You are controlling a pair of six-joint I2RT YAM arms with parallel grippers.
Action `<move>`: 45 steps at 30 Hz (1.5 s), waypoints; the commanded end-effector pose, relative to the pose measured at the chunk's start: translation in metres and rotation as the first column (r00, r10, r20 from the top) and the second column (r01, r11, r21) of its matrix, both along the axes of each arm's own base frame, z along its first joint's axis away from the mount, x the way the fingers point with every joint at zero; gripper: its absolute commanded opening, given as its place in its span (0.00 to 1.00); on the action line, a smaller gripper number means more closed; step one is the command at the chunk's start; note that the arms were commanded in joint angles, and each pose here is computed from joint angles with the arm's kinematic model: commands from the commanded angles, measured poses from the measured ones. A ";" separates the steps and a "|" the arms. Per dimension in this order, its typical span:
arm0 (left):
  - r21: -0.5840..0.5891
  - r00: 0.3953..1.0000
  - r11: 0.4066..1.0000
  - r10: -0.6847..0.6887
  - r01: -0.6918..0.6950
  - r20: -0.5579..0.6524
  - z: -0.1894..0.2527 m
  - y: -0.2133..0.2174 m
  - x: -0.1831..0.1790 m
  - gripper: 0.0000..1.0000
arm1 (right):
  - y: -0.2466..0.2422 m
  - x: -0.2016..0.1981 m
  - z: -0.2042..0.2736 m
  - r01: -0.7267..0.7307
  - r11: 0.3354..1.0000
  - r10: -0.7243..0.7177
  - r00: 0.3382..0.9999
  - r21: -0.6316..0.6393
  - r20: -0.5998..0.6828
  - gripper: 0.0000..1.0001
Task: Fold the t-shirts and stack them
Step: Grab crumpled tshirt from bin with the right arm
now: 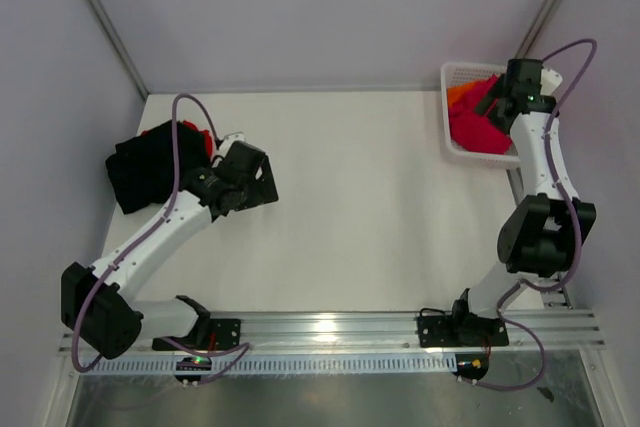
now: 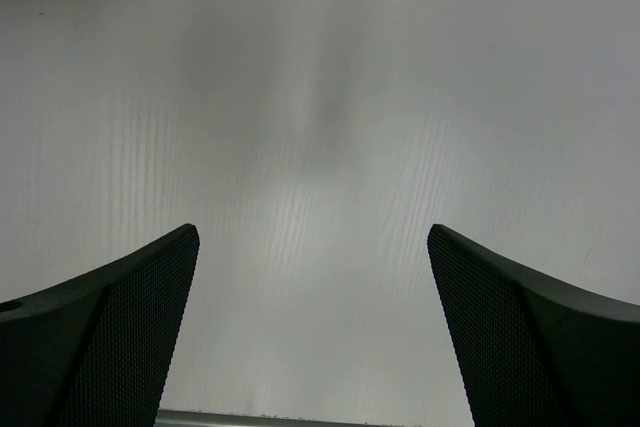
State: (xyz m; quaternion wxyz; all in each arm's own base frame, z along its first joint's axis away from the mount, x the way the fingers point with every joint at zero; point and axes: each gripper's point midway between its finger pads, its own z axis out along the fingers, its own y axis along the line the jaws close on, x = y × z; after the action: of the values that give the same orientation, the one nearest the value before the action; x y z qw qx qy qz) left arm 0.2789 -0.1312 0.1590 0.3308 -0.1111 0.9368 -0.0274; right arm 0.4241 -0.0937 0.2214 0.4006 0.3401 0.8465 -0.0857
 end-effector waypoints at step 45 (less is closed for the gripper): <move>-0.186 0.989 0.977 0.125 -0.108 0.084 0.058 0.028 -0.056 0.98 | -0.051 0.109 -0.172 0.275 0.886 -0.232 0.960 0.372 -0.157 0.92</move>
State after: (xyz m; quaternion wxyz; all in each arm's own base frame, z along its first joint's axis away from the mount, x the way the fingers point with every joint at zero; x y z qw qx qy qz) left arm 0.2213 -0.1065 0.1976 0.3453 -0.1752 0.9179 -0.0869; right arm 0.5381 -0.1438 0.0625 0.2742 0.5031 0.8190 0.0283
